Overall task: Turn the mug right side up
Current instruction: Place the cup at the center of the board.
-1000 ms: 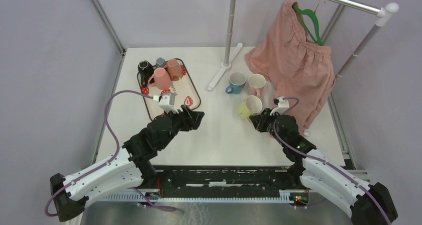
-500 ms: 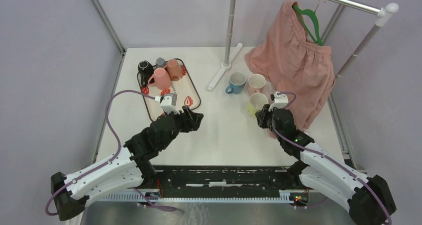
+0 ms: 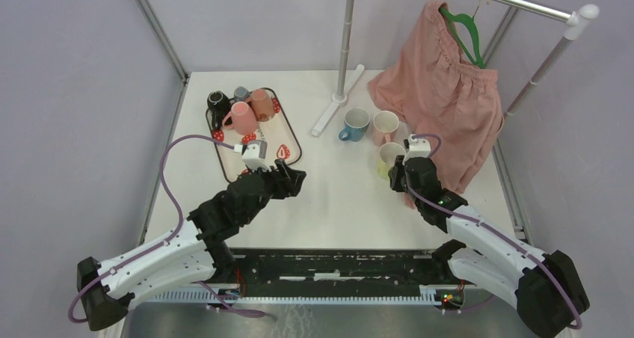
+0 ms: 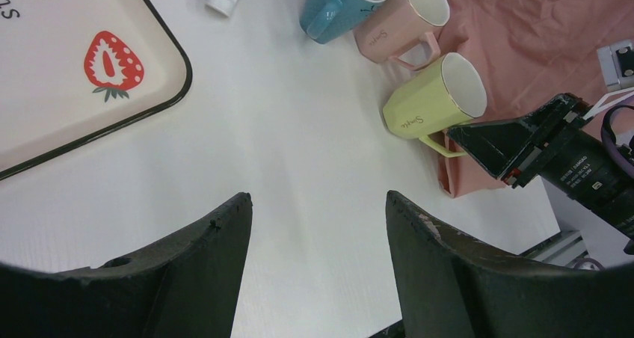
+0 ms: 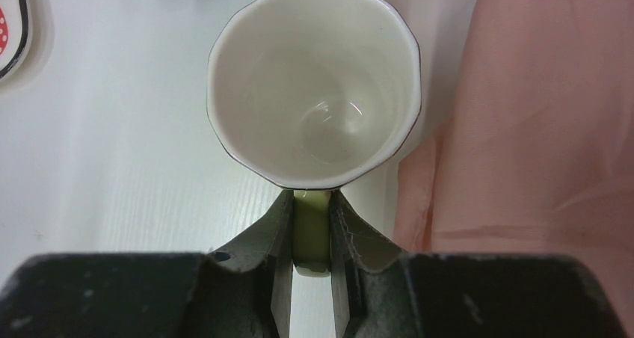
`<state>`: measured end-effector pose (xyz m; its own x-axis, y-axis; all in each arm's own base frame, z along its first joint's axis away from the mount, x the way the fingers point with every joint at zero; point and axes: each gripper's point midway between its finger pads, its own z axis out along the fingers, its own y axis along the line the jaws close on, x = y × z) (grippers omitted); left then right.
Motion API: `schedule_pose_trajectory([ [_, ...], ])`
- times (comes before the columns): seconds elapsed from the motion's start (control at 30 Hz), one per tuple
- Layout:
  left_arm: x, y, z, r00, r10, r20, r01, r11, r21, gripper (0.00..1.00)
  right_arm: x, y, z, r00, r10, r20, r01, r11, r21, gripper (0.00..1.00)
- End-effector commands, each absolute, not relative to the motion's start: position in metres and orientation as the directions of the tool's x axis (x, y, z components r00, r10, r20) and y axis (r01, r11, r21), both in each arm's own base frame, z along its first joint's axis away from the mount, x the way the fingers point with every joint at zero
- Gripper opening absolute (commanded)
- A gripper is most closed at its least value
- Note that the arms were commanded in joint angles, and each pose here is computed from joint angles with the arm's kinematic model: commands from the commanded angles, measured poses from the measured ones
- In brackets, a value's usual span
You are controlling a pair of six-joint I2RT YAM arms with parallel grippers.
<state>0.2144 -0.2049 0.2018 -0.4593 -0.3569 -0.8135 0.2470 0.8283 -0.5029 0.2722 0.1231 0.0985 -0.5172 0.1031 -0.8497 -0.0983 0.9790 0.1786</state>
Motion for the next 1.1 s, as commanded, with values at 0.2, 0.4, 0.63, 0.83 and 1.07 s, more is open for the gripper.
schedule_pose_trajectory([
  [0.2,0.221,-0.202,0.219,-0.410,-0.355,-0.840,0.254,0.840,-0.479,0.72,0.294,0.128,0.135,-0.408,0.128,-0.904,-0.113,0.975,0.190,0.00],
  [0.4,0.221,-0.203,0.220,-0.410,-0.354,-0.841,0.258,0.839,-0.479,0.72,0.296,0.126,0.129,-0.420,0.101,-0.902,-0.110,0.981,0.161,0.00],
  [0.63,0.221,-0.202,0.220,-0.410,-0.354,-0.841,0.257,0.839,-0.479,0.72,0.296,0.130,0.129,-0.425,0.103,-0.899,-0.129,0.976,0.173,0.27],
  [0.83,0.221,-0.201,0.221,-0.406,-0.345,-0.846,0.256,0.846,-0.467,0.72,0.295,0.127,0.130,-0.425,0.088,-0.901,-0.125,0.980,0.154,0.39],
  [1.07,0.223,-0.186,0.230,-0.368,-0.327,-0.870,0.230,0.875,-0.426,0.72,0.290,0.118,0.141,-0.416,0.054,-0.908,-0.118,0.987,0.113,0.47],
])
